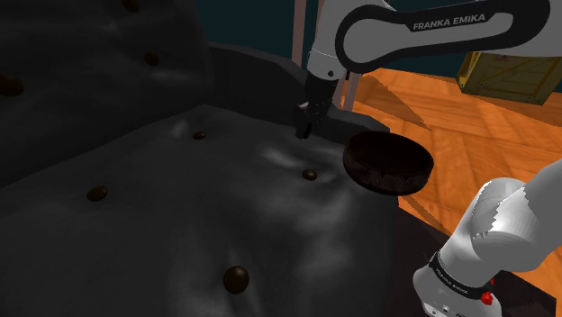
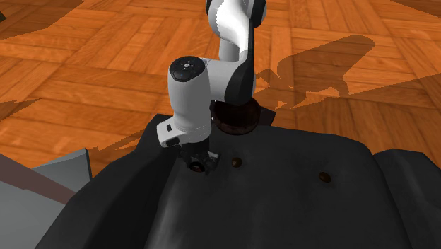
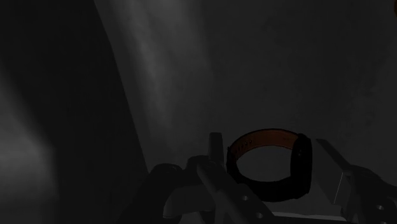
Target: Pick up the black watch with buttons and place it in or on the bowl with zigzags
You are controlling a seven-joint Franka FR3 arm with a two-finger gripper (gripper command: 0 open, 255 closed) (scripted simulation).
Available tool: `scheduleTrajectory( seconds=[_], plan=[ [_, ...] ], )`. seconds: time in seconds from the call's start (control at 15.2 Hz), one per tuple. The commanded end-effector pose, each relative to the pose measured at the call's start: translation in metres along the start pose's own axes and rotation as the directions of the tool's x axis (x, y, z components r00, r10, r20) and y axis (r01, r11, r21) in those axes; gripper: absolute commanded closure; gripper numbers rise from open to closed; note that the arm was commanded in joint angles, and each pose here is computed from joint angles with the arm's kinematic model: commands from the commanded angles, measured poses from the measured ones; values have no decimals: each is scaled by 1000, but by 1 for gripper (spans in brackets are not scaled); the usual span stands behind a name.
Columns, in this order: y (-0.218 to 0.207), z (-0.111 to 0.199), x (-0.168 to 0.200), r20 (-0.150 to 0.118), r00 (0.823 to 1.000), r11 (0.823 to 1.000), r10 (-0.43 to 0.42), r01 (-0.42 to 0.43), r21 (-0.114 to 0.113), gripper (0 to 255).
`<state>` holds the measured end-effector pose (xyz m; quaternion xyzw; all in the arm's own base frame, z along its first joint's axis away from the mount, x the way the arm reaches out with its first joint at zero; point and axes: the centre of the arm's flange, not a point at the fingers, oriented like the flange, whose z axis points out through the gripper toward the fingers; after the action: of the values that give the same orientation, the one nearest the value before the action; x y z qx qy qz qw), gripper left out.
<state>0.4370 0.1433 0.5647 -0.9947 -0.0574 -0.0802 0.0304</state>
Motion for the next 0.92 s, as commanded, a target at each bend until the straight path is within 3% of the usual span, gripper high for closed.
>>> scheduleTrajectory(
  seconds=[0.0,0.53,0.86],
  plan=[
    [0,0,0,0,1000,1000,0,0,0,255],
    [0,0,0,0,1000,1000,0,0,0,255],
    [-1,-26,4,0,1000,1000,0,0,0,255]
  ],
)
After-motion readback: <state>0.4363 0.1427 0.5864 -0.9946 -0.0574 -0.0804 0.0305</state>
